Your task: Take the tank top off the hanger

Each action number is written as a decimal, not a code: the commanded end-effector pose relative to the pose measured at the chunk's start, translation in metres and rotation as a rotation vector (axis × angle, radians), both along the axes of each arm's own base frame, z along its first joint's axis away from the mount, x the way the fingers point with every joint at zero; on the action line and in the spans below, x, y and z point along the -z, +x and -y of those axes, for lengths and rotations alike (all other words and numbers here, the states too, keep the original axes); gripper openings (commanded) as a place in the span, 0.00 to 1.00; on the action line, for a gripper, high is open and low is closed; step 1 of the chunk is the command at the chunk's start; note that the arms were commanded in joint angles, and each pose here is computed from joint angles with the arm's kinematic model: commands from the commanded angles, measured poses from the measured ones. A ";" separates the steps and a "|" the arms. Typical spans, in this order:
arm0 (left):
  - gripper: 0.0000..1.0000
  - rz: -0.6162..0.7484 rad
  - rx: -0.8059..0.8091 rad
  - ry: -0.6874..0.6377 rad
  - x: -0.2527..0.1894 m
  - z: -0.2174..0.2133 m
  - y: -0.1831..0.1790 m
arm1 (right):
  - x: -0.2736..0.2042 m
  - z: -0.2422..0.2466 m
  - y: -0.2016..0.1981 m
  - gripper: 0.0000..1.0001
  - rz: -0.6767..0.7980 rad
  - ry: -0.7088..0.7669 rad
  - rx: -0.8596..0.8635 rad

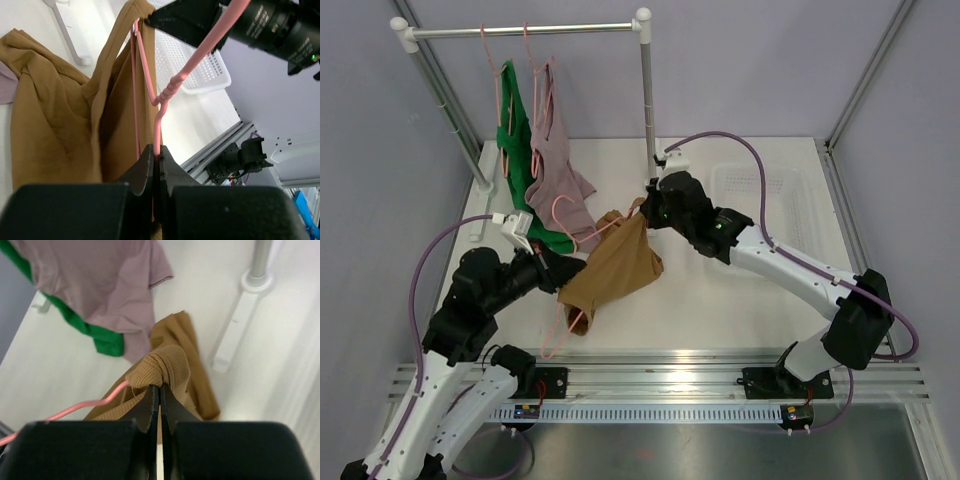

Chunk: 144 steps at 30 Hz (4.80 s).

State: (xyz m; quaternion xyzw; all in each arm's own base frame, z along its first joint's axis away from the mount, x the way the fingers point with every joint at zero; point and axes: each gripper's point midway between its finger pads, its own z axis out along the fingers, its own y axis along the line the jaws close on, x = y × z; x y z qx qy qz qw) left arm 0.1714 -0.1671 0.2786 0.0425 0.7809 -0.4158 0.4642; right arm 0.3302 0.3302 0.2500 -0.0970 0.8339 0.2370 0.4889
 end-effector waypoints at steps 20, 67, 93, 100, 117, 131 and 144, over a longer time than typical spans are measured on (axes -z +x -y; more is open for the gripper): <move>0.00 0.756 0.063 -0.380 -0.180 0.007 -0.010 | -0.129 0.055 -0.117 0.00 0.126 0.357 -0.441; 0.00 0.225 -0.427 0.292 -0.167 -0.008 0.181 | -0.012 0.078 -0.117 0.99 -0.102 0.090 -0.070; 0.00 0.351 -0.490 0.252 -0.199 0.020 0.348 | -0.001 0.090 -0.128 1.00 -0.078 0.117 -0.084; 0.00 0.305 -0.452 0.224 -0.179 0.021 0.365 | 0.016 0.079 -0.130 1.00 -0.128 0.098 -0.118; 0.55 0.302 -0.460 0.218 -0.196 0.005 0.341 | 0.093 0.070 -0.128 1.00 -0.311 -0.156 -0.162; 0.99 0.431 -0.341 0.133 -0.262 0.006 0.198 | 0.153 0.065 -0.132 1.00 -0.397 -0.389 -0.134; 0.99 0.397 -0.359 0.055 -0.214 -0.025 0.098 | 0.220 0.046 -0.133 0.58 -0.489 -0.462 -0.166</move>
